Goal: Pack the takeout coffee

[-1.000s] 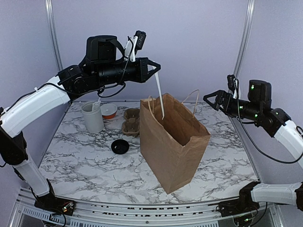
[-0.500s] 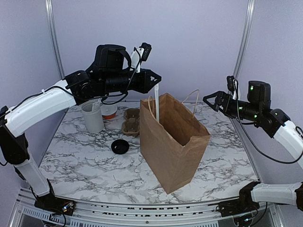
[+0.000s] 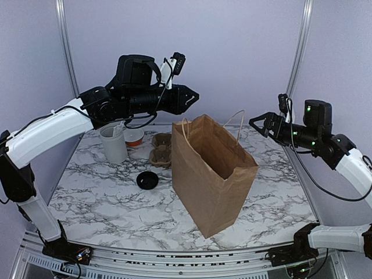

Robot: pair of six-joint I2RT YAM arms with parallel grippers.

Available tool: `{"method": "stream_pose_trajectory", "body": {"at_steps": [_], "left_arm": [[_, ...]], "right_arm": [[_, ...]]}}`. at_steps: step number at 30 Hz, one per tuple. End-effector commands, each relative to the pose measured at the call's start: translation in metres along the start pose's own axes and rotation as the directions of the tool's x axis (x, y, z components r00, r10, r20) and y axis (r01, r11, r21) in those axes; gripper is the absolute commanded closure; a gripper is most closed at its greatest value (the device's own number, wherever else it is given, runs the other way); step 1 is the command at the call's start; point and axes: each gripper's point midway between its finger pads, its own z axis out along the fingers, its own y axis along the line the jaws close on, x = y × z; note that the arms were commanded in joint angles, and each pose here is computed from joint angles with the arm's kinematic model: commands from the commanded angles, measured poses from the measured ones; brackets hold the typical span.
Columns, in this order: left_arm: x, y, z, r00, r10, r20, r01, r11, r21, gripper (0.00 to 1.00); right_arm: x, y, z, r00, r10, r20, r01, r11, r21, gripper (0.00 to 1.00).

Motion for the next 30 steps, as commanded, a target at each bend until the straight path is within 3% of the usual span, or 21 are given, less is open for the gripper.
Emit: {"method": "stream_pose_trajectory", "body": {"at_steps": [1, 10, 15, 23, 30], "left_arm": [[-0.009, -0.001, -0.013, 1.000, 0.009, 0.024, -0.009, 1.000, -0.009, 0.73], [-0.020, 0.013, -0.039, 0.996, -0.022, 0.087, 0.029, 0.996, -0.079, 0.68], [-0.015, 0.029, -0.059, 0.992, -0.039, 0.117, 0.055, 0.989, -0.137, 0.56], [0.017, 0.064, -0.090, 0.990, -0.095, 0.107, 0.118, 0.964, -0.239, 0.20], [0.050, 0.088, -0.113, 0.983, -0.160, 0.093, 0.181, 0.934, -0.307, 0.01]], "right_arm": [[-0.009, 0.001, -0.001, 0.999, 0.004, 0.034, -0.004, 1.000, -0.004, 0.00], [-0.008, -0.004, 0.000, 0.999, -0.004, 0.037, 0.003, 1.000, 0.019, 0.00], [-0.007, -0.012, 0.001, 0.999, -0.006, 0.046, 0.004, 0.999, 0.054, 0.00], [-0.009, -0.039, -0.004, 0.994, -0.015, 0.110, -0.006, 0.983, 0.184, 0.00], [-0.015, -0.055, -0.009, 0.981, -0.038, 0.193, -0.012, 0.968, 0.252, 0.00]]}}
